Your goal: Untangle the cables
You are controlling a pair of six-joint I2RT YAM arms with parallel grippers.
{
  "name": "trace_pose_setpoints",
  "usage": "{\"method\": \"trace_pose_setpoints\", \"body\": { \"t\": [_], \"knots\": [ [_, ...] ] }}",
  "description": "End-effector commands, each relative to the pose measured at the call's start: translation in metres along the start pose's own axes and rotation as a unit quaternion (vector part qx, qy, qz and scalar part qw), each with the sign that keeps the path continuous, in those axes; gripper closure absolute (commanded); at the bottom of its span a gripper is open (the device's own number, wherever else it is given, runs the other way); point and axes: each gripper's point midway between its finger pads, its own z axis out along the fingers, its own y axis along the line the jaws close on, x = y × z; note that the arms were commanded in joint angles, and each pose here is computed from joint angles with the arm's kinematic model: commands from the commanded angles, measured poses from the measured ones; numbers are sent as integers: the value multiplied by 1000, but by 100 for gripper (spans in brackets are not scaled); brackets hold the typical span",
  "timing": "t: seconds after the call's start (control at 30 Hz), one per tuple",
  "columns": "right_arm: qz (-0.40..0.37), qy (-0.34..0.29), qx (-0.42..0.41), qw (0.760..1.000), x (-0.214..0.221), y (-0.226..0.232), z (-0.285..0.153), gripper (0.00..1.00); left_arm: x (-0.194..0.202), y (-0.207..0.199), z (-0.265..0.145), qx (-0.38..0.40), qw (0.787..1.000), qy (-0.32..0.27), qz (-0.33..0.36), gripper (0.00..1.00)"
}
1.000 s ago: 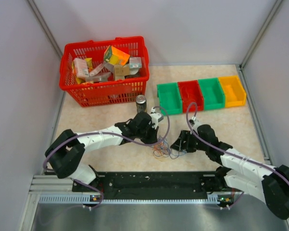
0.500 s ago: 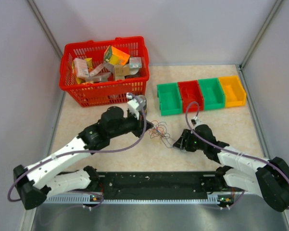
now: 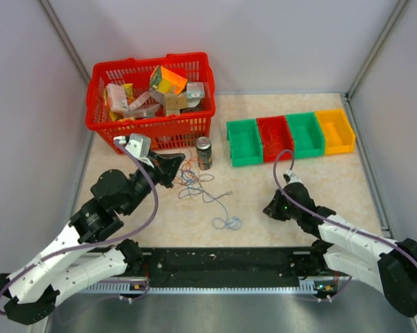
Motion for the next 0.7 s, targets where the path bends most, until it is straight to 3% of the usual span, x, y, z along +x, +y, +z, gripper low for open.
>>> {"method": "trace_pose_setpoints", "body": {
  "t": [0.0, 0.07, 0.2, 0.27, 0.43, 0.67],
  "knots": [
    [-14, -49, 35, 998, -23, -7, -12, 100, -5, 38, -8, -103, 994, -20, 2, 100],
    [-35, -56, 8, 998, -29, 6, -18, 95, -4, 38, -10, -99, 995, -21, 5, 100],
    [-117, -57, -164, 978, -37, 74, -31, 48, 4, 28, -6, -75, 997, -2, -3, 100],
    [-152, -48, -239, 958, -36, 105, -38, 34, 5, 26, -4, -71, 997, 5, -6, 100],
    [-215, -51, -324, 920, -28, 156, -34, 25, 5, 24, -5, -66, 998, 5, -10, 100],
    [-214, -86, -399, 887, -36, 213, -15, 24, 4, 19, -10, -52, 999, 7, -14, 100]
  ]
}}
